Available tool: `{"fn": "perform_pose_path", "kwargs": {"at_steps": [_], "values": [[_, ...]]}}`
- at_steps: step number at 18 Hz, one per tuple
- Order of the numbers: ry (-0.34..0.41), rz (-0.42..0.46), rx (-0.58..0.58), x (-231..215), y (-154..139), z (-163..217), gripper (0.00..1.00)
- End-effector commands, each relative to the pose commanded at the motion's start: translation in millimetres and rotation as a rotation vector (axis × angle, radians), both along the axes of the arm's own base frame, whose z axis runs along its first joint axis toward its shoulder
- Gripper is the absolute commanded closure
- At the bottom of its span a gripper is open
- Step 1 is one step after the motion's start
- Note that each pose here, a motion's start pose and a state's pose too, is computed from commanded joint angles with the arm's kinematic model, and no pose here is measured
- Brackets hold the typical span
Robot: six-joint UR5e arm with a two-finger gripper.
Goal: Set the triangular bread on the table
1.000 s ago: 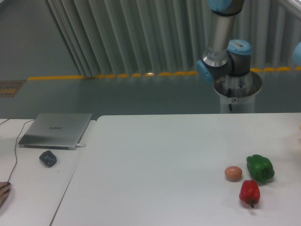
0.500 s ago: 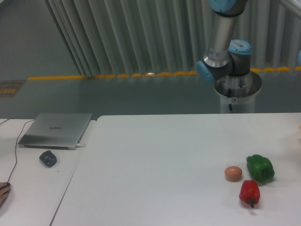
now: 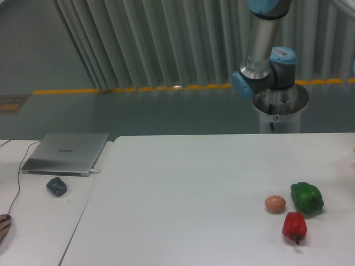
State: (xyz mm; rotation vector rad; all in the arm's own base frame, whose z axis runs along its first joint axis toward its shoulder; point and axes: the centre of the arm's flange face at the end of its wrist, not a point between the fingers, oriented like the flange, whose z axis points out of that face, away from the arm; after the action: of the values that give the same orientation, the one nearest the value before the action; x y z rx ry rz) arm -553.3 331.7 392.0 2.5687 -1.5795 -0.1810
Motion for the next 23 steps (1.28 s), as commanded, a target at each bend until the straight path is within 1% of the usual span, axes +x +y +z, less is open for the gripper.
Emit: {"fn": "perform_pose_path", "kwargs": {"at_steps": [2,5,8,11,13,15,23], "values": [[0.026,0.024,0.013,-8,6,-5,0.0],[0.039,0.147,0.054,-19,10,-20,0.0],[-0.003,0.184,0.149,-22,20,-30,0.0],[-0.018,0.218,0.155,-26,23,-41,0.0],[-0.048,0.248,0.177,-32,26,-54,0.0],[-0.063,0.267,0.204,-39,17,-55,0.0],[-0.088,0.276,0.18,-40,14,-74,0.0]]}}
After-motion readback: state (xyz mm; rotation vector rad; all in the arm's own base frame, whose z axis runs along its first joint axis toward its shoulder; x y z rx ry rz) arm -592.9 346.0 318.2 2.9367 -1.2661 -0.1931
